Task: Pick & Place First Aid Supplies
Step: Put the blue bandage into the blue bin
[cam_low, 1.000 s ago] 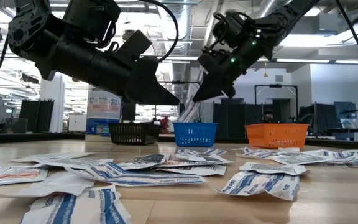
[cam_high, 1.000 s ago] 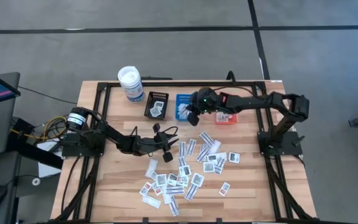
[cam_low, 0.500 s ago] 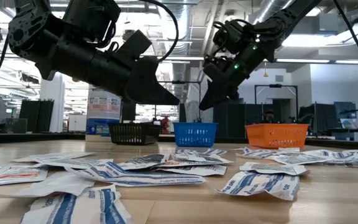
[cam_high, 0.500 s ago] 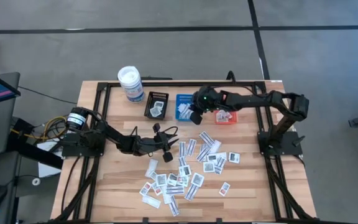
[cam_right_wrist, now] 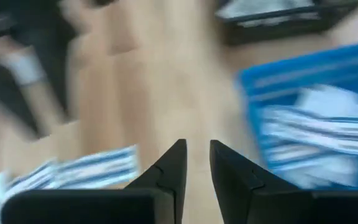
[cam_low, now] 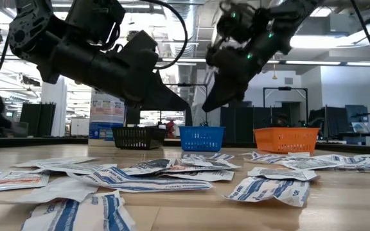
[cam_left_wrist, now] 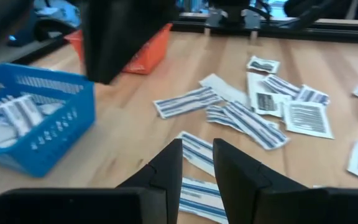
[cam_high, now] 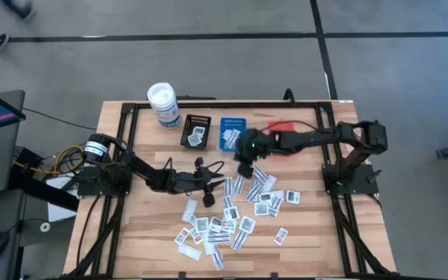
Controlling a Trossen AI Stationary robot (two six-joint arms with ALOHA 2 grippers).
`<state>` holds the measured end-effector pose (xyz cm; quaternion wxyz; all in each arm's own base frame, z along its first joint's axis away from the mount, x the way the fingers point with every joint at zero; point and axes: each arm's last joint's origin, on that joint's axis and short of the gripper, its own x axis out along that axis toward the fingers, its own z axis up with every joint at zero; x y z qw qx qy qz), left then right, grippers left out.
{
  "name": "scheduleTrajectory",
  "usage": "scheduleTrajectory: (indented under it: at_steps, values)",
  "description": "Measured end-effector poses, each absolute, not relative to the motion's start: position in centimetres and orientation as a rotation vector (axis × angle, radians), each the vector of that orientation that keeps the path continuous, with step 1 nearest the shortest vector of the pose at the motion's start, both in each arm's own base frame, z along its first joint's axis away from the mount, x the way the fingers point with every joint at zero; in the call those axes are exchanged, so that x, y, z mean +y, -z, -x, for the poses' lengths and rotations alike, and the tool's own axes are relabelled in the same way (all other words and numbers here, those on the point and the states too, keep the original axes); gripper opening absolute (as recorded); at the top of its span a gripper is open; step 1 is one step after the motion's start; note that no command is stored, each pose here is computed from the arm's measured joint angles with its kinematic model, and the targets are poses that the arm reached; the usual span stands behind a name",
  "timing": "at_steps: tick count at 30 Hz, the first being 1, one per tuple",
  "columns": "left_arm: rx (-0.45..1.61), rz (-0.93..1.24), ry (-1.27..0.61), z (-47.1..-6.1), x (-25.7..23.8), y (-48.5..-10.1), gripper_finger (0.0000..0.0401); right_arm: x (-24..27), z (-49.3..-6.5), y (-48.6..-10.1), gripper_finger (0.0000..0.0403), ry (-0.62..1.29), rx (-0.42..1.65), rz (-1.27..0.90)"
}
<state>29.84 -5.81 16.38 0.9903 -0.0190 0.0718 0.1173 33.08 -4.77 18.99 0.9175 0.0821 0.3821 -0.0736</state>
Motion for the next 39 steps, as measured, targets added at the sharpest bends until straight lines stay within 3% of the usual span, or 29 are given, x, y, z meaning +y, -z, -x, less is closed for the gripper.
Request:
scheduleTrajectory:
  at_steps: [10, 18, 27, 39]
  values:
    - [0.203, 0.110, -0.140, -30.4, -4.2, -15.1, 0.0094, 1.0, -31.6, -22.2, 0.0064, 0.025, 0.746, -0.099]
    - [0.267, 0.106, -0.150, -32.6, -3.9, -12.7, 0.0139, 4.0, -27.8, -26.2, 0.0064, -0.207, 0.691, 0.026]
    - [0.278, 0.087, -0.225, -32.4, -3.7, -12.3, 0.0154, 2.7, -22.8, -21.0, 0.0064, -0.166, 0.633, -0.043]
    - [0.307, 0.121, -0.221, -32.4, -3.1, -11.1, 0.0132, 0.3, -23.1, -21.9, 0.0064, -0.063, 0.466, -0.095]
